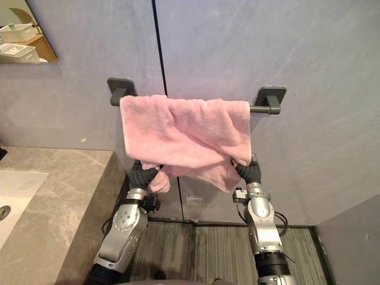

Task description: Organize washtable

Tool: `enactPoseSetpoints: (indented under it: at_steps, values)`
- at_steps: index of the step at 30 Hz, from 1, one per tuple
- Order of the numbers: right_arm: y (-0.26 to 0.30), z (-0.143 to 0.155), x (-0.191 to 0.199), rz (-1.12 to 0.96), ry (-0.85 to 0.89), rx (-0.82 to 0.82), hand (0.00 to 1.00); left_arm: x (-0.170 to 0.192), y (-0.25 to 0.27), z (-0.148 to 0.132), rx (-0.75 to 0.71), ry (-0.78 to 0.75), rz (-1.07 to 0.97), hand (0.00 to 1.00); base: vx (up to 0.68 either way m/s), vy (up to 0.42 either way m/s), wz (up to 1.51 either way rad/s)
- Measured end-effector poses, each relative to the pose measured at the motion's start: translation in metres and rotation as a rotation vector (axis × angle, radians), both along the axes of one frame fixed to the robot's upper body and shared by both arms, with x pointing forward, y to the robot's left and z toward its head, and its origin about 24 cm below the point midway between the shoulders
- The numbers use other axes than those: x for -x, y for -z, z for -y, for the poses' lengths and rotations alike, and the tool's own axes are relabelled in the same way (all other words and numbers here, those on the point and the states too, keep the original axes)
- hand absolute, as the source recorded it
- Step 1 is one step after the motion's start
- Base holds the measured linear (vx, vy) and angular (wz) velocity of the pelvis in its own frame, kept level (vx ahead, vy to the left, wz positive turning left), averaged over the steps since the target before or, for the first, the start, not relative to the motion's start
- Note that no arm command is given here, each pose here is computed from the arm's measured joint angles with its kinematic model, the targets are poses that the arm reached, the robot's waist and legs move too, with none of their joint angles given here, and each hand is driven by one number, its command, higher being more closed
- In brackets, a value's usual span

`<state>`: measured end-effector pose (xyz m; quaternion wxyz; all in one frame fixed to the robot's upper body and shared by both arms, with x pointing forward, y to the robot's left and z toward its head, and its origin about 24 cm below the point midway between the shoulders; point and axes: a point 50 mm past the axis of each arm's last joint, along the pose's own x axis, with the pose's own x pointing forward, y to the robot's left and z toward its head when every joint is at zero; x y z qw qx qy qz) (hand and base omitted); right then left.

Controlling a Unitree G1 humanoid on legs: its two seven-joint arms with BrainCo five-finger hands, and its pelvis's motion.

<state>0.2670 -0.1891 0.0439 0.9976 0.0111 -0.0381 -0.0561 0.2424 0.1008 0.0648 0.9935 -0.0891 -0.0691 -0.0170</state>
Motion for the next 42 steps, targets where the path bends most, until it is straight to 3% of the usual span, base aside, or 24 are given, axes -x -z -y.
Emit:
enactPoseSetpoints:
  at_steps: [15, 25, 42]
  values:
    - [0.013, 0.013, 0.01, -0.044, 0.066, -0.065, 1.0, 0.001, 0.001, 0.011, 0.006, 0.052, -0.003, 1.0, 0.0, 0.0, -0.01]
    - [0.022, 0.014, 0.011, -0.078, 0.067, -0.054, 1.0, 0.002, 0.027, 0.008, -0.028, 0.046, -0.114, 1.0, 0.0, 0.0, 0.0]
    - [0.042, -0.019, 0.009, -0.15, 0.035, -0.087, 1.0, 0.014, 0.08, -0.015, -0.088, -0.031, -0.348, 1.0, 0.0, -0.004, 0.04]
